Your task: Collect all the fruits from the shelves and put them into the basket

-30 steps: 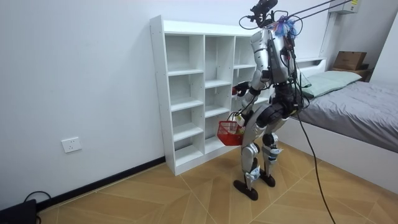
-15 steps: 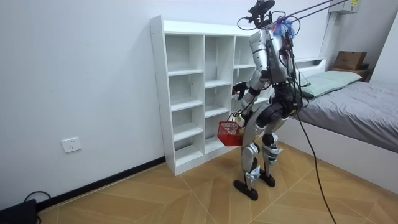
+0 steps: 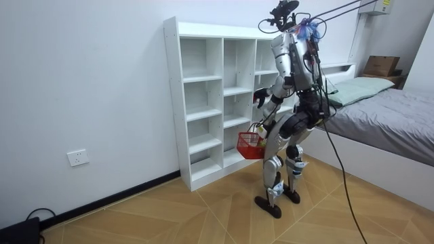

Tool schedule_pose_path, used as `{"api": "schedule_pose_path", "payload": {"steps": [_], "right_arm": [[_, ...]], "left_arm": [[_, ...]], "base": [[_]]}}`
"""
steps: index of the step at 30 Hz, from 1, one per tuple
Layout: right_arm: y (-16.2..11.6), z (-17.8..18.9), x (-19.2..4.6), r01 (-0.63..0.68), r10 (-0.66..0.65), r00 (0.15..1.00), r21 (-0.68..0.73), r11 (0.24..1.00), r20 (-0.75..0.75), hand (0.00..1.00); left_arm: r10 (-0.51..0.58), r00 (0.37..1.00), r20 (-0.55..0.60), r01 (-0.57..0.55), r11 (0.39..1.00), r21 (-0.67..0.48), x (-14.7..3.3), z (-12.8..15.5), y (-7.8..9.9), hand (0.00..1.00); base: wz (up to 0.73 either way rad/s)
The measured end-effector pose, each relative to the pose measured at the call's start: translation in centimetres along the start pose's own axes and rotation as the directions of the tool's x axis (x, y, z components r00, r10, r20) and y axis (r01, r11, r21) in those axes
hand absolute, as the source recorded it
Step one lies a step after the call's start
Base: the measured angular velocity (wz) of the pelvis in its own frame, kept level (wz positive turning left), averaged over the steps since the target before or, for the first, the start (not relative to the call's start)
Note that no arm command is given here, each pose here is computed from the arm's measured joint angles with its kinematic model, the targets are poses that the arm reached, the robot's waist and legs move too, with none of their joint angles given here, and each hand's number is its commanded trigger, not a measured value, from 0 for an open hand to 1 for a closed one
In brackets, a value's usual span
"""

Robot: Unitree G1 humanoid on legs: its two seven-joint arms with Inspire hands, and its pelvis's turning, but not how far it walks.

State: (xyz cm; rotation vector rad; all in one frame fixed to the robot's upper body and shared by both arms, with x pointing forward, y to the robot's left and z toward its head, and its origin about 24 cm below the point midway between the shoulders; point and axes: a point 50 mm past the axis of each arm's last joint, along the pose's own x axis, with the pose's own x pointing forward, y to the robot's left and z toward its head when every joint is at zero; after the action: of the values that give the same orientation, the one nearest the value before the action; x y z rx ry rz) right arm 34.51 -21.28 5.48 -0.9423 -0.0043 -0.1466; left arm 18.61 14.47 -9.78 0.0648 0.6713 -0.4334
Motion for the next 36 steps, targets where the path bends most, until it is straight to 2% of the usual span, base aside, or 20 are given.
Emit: {"api": "schedule_pose_path", "payload": {"steps": [12,13,14,15,23,36], "right_arm": [[-0.4,2.5,0.3,0.027,-0.034,0.997,0.09,0.996,0.074,0.0],[-0.3,2.6,0.3,0.024,-0.031,0.997,0.094,0.995,0.075,0.3],[-0.2,2.6,0.3,0.023,-0.03,0.997,0.096,0.995,0.076,0.73],[-0.2,2.6,0.3,0.022,-0.029,0.997,0.096,0.995,0.076,1.0],[0.1,2.1,0.1,-0.015,0.009,0.999,0.128,0.992,0.047,1.0],[-0.3,1.0,0.0,-0.025,0.023,1.0,0.097,0.995,0.02,1.0]], "left_arm": [[0.001,1.0,-0.009,-0.001,1.0,-0.013,0.4,0.0,-0.2,1.0],[0.001,1.0,-0.01,-0.001,1.0,-0.015,0.4,-0.1,-0.3,1.0],[0.0,1.0,-0.012,0.0,1.0,-0.016,0.4,-0.1,-0.3,1.0],[0.0,1.0,-0.013,0.0,1.0,-0.019,0.4,-0.2,-0.3,1.0],[0.001,0.999,-0.039,-0.001,1.0,-0.021,0.7,-0.4,-0.5,1.0],[0.018,0.999,-0.041,-0.019,1.0,-0.016,0.8,-0.3,-0.4,1.0]], "base": [[0.0],[0.0],[0.0],[0.0],[0.0],[0.0]]}}
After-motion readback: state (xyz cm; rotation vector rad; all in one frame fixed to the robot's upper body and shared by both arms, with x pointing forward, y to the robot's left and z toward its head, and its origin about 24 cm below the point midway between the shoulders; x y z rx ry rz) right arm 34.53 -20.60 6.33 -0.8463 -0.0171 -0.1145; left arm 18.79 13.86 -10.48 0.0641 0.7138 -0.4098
